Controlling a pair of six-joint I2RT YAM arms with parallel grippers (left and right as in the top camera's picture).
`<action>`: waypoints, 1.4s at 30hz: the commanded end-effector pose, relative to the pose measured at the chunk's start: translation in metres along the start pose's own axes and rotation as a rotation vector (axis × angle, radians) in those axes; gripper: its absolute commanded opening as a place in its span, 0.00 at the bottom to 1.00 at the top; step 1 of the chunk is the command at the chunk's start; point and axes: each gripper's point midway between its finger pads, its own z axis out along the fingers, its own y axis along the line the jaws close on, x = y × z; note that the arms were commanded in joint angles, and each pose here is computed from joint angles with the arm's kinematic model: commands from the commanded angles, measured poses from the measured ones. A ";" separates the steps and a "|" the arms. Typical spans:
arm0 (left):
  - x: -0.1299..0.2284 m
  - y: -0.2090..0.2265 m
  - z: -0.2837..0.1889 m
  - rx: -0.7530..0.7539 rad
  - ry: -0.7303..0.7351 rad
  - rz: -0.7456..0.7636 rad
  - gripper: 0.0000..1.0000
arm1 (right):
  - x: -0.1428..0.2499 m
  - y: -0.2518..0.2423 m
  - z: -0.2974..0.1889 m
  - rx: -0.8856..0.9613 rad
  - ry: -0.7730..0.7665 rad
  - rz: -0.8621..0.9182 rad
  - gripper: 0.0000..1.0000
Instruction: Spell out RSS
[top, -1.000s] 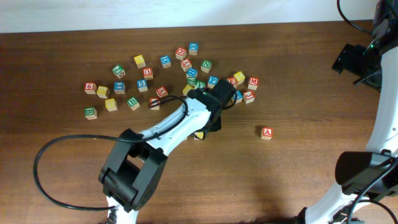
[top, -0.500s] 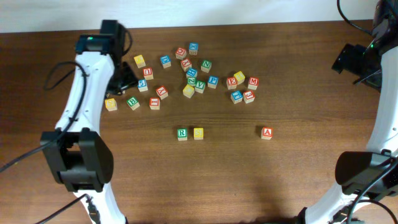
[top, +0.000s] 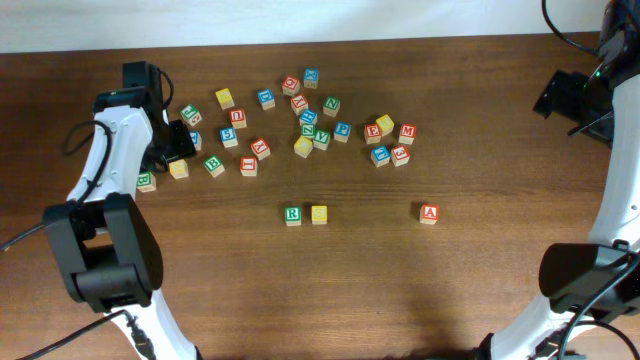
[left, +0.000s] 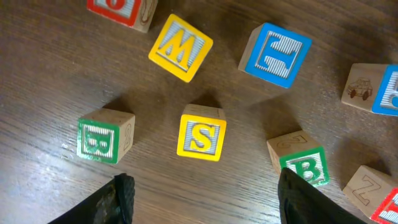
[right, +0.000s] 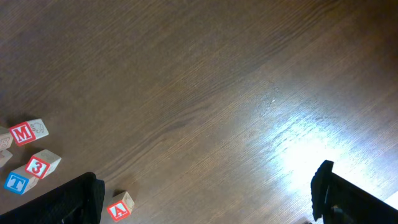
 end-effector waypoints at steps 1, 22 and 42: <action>0.000 -0.002 0.003 0.007 -0.004 0.027 0.65 | 0.000 0.000 0.000 0.008 -0.001 -0.011 0.98; -0.008 -0.010 0.067 0.007 0.015 0.053 0.45 | 0.000 0.000 0.000 0.008 -0.001 -0.011 0.98; -0.006 -0.025 0.025 0.127 0.017 0.048 0.26 | 0.000 0.000 0.000 0.008 -0.001 -0.011 0.98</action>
